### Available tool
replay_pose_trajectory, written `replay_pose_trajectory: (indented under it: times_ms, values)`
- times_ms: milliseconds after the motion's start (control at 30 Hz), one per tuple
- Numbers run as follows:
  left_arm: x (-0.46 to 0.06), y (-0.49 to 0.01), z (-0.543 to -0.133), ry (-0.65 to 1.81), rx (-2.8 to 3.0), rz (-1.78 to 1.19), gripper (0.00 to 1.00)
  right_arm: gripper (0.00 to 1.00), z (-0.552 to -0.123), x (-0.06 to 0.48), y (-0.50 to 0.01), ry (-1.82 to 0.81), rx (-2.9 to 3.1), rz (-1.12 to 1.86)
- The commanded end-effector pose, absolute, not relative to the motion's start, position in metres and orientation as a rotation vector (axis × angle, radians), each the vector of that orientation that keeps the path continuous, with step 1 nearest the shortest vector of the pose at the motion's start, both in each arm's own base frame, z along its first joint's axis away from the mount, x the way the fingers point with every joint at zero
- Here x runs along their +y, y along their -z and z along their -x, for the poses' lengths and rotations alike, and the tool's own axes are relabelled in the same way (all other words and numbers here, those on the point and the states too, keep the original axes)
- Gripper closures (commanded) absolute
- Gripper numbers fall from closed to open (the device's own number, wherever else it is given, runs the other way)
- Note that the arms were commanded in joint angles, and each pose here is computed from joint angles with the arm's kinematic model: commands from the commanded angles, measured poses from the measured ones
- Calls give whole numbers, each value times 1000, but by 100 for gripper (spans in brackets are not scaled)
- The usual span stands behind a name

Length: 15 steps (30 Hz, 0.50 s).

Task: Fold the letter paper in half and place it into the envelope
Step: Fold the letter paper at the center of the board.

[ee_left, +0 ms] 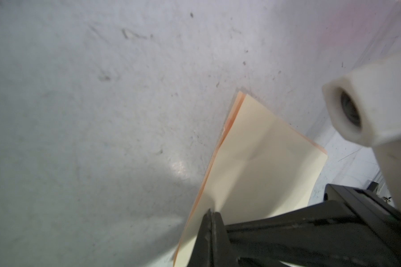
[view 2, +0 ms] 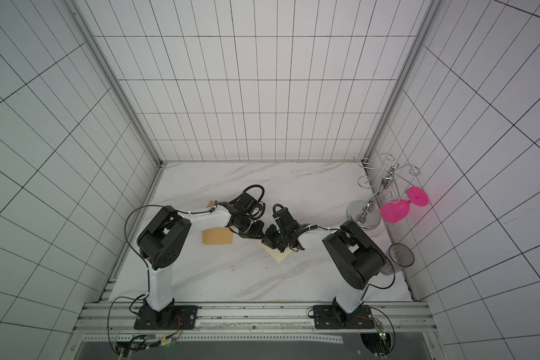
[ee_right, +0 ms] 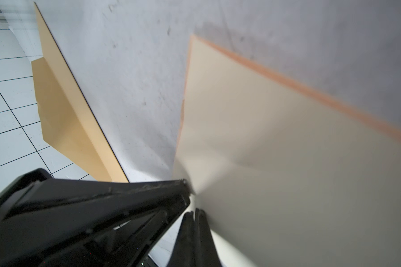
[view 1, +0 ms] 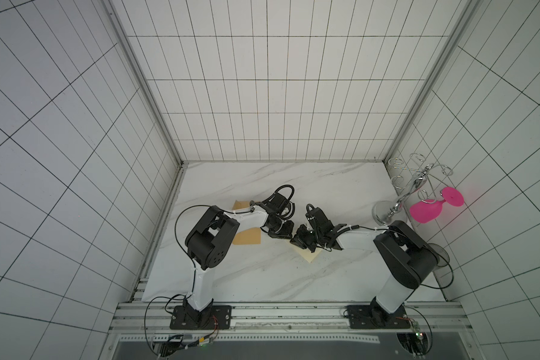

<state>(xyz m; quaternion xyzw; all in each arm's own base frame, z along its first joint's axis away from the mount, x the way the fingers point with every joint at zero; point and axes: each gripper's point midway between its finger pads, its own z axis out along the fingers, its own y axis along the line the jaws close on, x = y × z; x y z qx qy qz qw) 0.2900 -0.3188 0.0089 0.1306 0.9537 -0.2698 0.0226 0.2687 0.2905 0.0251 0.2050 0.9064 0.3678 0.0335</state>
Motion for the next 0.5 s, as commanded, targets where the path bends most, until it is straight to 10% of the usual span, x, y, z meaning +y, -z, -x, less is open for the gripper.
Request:
replay_pose_trajectory:
  times_ms: [0, 467]
  values:
    - [-234, 83, -251, 236, 3251, -288, 100, 100, -243, 285, -6, -1095, 2895, -680]
    - [-233, 84, -254, 205, 3249, -296, 100, 100, -219, 259, 0, -999, 2931, -731]
